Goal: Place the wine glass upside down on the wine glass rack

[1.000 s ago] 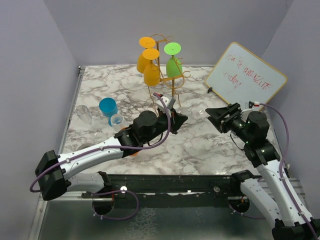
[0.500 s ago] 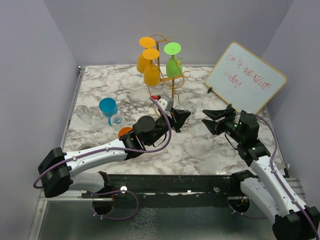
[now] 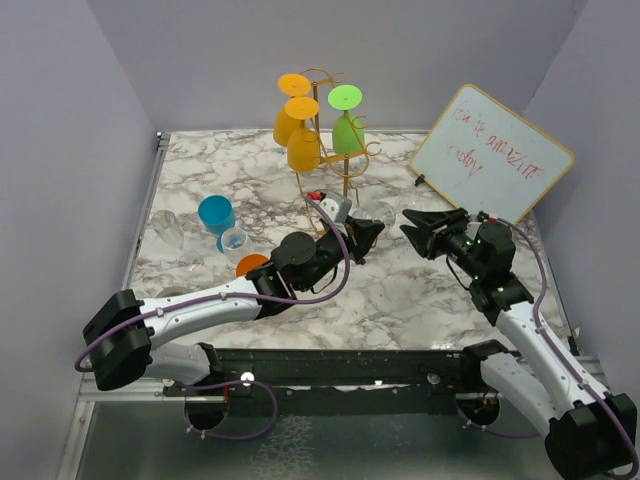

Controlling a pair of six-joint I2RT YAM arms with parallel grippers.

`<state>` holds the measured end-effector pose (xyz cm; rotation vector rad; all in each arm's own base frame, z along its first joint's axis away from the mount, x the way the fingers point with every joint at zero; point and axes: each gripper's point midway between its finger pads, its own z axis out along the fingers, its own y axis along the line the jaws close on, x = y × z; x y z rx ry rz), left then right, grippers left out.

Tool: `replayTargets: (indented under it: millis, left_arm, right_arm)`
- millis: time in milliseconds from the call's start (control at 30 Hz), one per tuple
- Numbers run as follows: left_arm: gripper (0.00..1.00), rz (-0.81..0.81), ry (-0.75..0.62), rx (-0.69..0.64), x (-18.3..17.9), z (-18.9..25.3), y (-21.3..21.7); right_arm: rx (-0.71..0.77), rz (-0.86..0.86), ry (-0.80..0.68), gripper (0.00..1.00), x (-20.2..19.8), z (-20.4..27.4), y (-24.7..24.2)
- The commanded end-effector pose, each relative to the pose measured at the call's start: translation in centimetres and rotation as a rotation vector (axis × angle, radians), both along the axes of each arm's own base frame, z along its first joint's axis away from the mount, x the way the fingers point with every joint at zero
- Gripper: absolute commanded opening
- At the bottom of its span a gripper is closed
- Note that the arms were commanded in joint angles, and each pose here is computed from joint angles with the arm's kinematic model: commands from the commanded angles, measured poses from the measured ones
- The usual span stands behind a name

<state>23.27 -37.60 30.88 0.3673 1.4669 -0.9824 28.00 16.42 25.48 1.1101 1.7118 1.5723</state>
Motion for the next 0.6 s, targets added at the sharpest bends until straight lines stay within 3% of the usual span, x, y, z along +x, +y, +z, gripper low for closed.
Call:
replayTargets:
  millis: [0, 333, 567]
  left_arm:
    - [0.00, -0.016, -0.059, -0.071, -0.4, 2.5, -0.4]
    - [0.00, -0.046, -0.063, -0.061, -0.6, 2.0, -0.9]
    - [0.00, -0.061, -0.062, -0.059, -0.8, 1.8, -1.3]
  right_arm:
    - [0.009, 0.019, -0.013, 0.48, 0.6, 1.0, 0.4]
    - [0.036, 0.050, -0.038, 0.46, 1.4, 1.4, 1.3]
    - [0.046, 0.086, -0.046, 0.36, 1.5, 1.8, 2.2]
